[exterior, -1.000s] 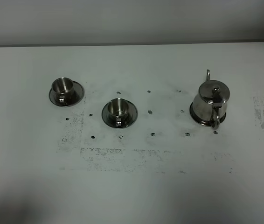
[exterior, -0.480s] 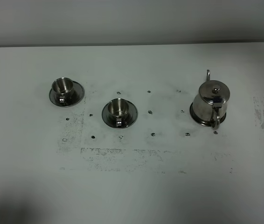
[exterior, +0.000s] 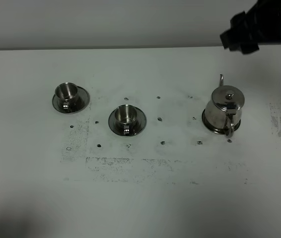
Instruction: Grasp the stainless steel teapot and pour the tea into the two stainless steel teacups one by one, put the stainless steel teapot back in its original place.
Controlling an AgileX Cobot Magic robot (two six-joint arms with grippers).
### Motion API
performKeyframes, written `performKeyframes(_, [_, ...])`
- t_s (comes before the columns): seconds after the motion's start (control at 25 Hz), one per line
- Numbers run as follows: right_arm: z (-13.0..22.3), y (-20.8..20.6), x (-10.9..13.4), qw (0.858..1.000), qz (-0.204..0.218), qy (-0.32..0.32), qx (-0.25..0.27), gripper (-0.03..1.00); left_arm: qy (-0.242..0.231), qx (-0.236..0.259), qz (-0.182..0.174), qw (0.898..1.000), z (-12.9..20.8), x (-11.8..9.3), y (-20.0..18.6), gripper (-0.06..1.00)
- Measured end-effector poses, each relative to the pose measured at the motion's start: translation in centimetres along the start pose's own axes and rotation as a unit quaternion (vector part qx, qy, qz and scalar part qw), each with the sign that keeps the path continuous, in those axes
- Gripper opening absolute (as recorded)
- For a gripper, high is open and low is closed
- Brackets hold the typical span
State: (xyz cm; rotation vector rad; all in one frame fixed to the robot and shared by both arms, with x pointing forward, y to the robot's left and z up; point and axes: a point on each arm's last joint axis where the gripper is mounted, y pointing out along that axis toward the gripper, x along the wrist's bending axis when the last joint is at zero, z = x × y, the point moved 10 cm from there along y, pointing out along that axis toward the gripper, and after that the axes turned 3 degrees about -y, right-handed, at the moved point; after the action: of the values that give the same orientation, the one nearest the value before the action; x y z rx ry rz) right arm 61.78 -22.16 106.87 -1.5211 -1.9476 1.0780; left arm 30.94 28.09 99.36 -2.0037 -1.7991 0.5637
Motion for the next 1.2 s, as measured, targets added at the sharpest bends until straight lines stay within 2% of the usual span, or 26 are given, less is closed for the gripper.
performKeyframes(0.28, [7.8,5.1,2.8,0.998,-0.031,0.054,-0.007,0.59,0.000,0.000,0.000,1.000,0.0,0.0,0.0,0.69])
performKeyframes(0.4, [9.8,7.0,4.8,0.997,-0.046,0.060,-0.022,0.59,0.000,0.000,0.000,1.000,0.0,0.0,0.0,0.69])
performKeyframes(0.6, [10.9,9.5,7.8,0.994,-0.069,0.057,-0.059,0.59,0.000,0.000,0.000,1.000,0.0,0.0,0.0,0.69])
performKeyframes(0.68, [11.6,10.8,8.7,0.994,-0.074,0.057,-0.051,0.59,0.000,0.000,0.000,1.000,0.0,0.0,0.0,0.69])
performKeyframes(0.96, [13.6,15.6,9.5,0.995,-0.072,0.059,-0.022,0.59,0.000,0.000,0.000,1.000,0.0,0.0,0.0,0.69])
performKeyframes(1.2, [14.0,17.8,9.7,0.995,-0.072,0.065,-0.028,0.59,0.000,0.000,0.000,1.000,0.0,0.0,0.0,0.69])
